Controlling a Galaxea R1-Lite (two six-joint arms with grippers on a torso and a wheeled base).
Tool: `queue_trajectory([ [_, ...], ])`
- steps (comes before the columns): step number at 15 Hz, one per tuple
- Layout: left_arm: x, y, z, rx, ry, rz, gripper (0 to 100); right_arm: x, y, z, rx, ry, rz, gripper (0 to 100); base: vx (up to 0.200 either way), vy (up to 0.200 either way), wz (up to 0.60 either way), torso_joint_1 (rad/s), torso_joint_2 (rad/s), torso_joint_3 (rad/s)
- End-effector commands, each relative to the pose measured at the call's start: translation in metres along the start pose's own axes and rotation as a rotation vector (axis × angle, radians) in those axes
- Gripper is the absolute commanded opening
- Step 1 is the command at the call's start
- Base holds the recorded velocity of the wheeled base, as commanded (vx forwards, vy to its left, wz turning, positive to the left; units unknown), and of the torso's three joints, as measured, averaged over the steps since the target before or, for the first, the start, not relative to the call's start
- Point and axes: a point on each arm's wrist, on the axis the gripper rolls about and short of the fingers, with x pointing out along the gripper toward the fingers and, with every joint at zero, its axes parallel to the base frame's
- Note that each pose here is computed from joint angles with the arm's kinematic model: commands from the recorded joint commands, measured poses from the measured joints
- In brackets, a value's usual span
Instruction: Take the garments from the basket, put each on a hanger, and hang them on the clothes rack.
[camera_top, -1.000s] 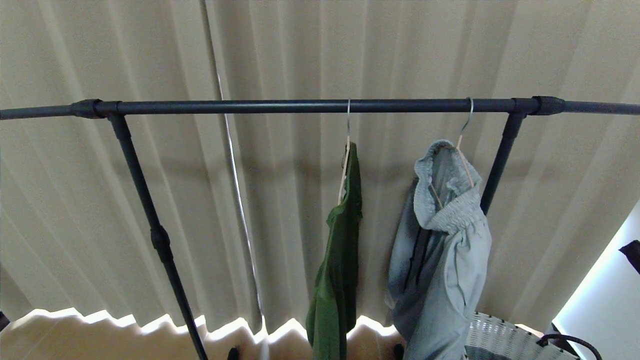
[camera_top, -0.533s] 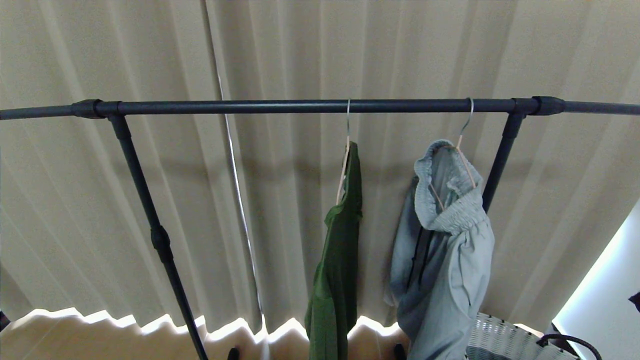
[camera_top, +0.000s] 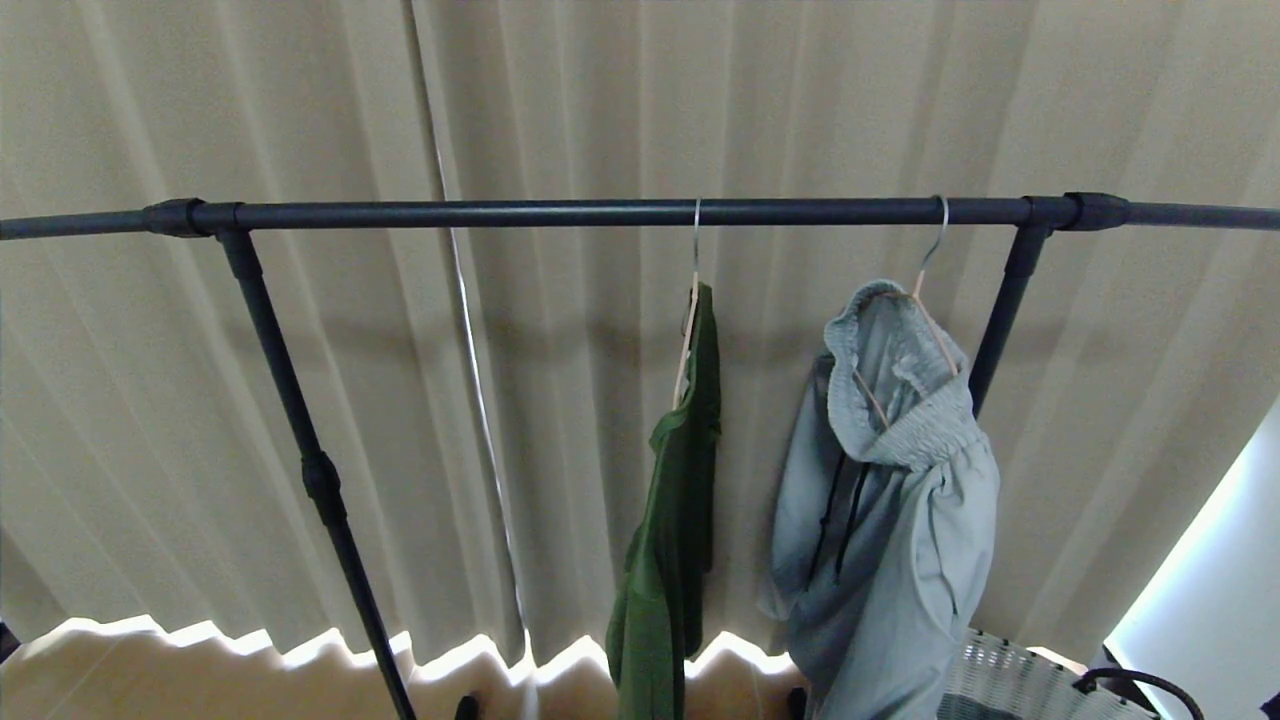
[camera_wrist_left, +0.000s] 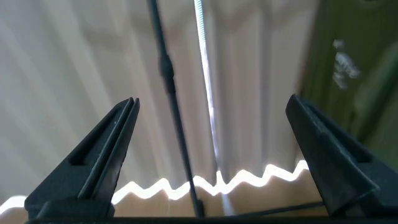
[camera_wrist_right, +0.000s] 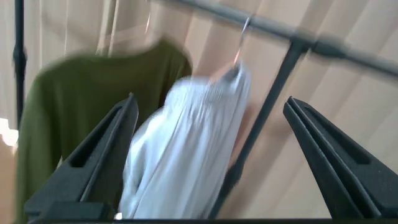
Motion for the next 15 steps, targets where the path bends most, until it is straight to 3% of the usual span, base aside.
queue_trajectory([
  [1,0.0,0.0,0.0,-0.013,0.004,-0.001,100,-0.015,0.002,-0.02,0.036,0.0,-0.055,100,0.0,0.0,0.0,0.0,0.0,0.0],
  [4,0.0,0.0,0.0,-0.013,0.004,-0.001,100,-0.029,0.007,-0.045,0.049,0.049,-0.127,100,0.0,0.0,0.0,0.0,0.0,0.0],
  [6,0.0,0.0,0.0,-0.013,0.004,-0.001,100,-0.03,0.005,-0.045,0.084,0.052,-0.191,100,0.0,0.0,0.0,0.0,0.0,0.0],
  [13,0.0,0.0,0.0,-0.013,0.004,-0.001,100,-0.03,0.005,-0.046,0.084,0.058,-0.226,100,0.0,0.0,0.0,0.0,0.0,0.0],
  [15,0.0,0.0,0.0,-0.013,0.004,-0.001,100,-0.03,0.003,-0.046,0.081,0.059,-0.303,100,0.0,0.0,0.0,0.0,0.0,0.0],
])
